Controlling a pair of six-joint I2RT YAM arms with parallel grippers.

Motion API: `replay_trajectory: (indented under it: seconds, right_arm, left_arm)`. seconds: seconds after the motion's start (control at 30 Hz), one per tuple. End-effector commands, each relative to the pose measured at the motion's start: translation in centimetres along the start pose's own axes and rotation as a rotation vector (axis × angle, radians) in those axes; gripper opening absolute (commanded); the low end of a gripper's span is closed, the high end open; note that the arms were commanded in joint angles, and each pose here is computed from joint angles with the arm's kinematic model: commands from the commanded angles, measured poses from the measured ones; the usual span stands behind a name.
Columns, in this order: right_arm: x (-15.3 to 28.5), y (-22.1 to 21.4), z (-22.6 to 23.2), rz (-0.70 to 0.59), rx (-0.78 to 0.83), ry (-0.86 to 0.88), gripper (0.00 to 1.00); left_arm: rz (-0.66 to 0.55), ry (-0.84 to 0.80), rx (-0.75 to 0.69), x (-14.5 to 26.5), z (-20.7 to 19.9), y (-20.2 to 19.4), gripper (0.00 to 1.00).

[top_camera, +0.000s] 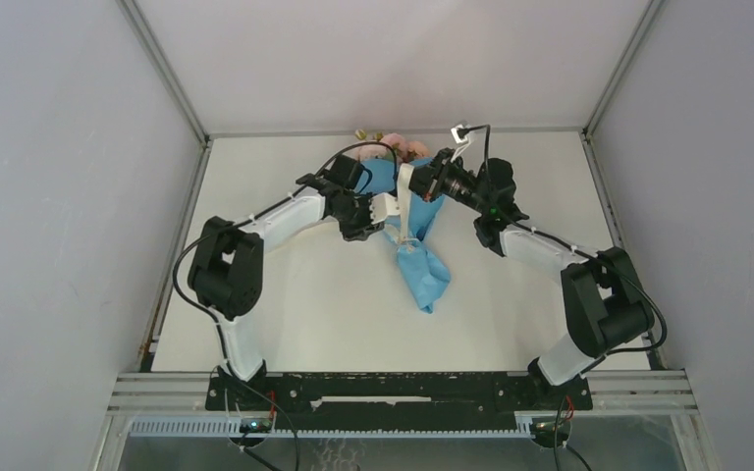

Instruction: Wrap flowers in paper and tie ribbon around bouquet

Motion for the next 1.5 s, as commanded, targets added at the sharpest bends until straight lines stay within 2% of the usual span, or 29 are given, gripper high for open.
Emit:
replay_trajectory:
  seconds: [0.0,0.07,0.1,0.2,0.23,0.33,0.43,0.5,0.57,0.6,0.73,0.77,0.83,0.9,0.97,1.03,1.13,1.2,1.47]
  right_arm:
    - [0.6,2.3,3.7,-0.084,-0.007,0.129,0.0]
    - [1.2,2.6,3.8,-0.096,-0.011,0.13,0.0]
    - [1.5,2.7,3.9,-0.1,-0.012,0.128,0.0]
    - [2.2,2.8,3.9,-0.101,-0.01,0.111,0.0]
    - [2.3,2.7,3.8,-0.096,-0.005,0.102,0.0]
    - [2.7,2.3,3.7,-0.094,-0.01,0.096,0.0]
    - [3.5,2.1,3.3,-0.113,-0.048,0.099,0.0]
    - [4.3,2.2,2.7,-0.128,-0.084,0.087,0.0]
    - [5.0,1.9,2.4,-0.134,-0.093,0.074,0.0]
    - [5.2,1.7,2.4,-0.133,-0.09,0.068,0.0]
    - [6.1,1.4,2.6,-0.13,-0.083,0.062,0.0]
    - [6.3,1.5,2.6,-0.135,-0.079,0.055,0.0]
    - [6.9,1.9,2.6,-0.146,-0.064,0.04,0.0]
    - [7.5,2.2,2.3,-0.141,-0.055,0.009,0.0]
    - [8.6,2.2,1.3,-0.126,-0.071,-0.067,0.0]
    - [10.5,1.9,0.1,-0.134,-0.094,-0.16,0.0]
    - [13.6,-0.1,-2.4,-0.126,-0.173,-0.315,0.0]
    - [15.2,-1.9,-3.9,-0.108,-0.231,-0.402,0.0]
    - [17.6,-6.3,-7.2,-0.058,-0.387,-0.54,0.0]
  left_arm:
    - [0.011,0.045,0.09,-0.6,0.5,0.8,0.3]
    - [0.036,0.047,0.111,-0.9,0.6,0.5,0.08]
    - [0.039,0.043,0.124,-0.9,0.5,0.5,0.01]
    - [0.027,0.0,0.142,-0.7,-0.2,0.7,0.0]
    - [0.012,-0.038,0.129,-0.6,-0.8,0.8,0.05]
    - [-0.013,-0.028,0.125,-0.3,-1.0,1.1,0.5]
    - [-0.117,0.08,0.165,-0.9,0.5,2.5,0.68]
    - [-0.161,0.133,0.245,-1.8,1.1,2.9,0.72]
    - [-0.137,0.139,0.342,-3.1,1.2,2.4,0.68]
    - [-0.115,0.126,0.368,-3.7,1.0,2.0,0.59]
    - [-0.089,0.077,0.391,-4.2,0.2,1.5,0.06]
    - [-0.096,0.072,0.386,-4.0,0.0,1.6,0.01]
    - [-0.096,0.069,0.367,-3.2,-0.3,1.5,0.0]
    - [-0.11,0.089,0.41,-2.4,-0.2,1.5,0.0]
    - [-0.079,0.168,0.497,-1.1,1.3,1.0,0.0]
    - [0.011,0.248,0.583,0.0,3.0,-0.8,0.0]
    - [0.056,0.213,0.765,0.3,3.4,-4.3,0.0]
    - [0.085,0.198,0.82,0.5,3.2,-6.2,0.0]
    - [0.127,0.27,0.826,1.9,3.4,-10.0,0.0]
Point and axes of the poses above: each gripper's point midway between its finger pads, its own x axis back along the fingers, its own z axis along the line the jaws close on, y = z × x, the point moved 5 cm from there along x, back along the fingers, and after that the axes turned 4 degrees about x, right-handed, at the moved point
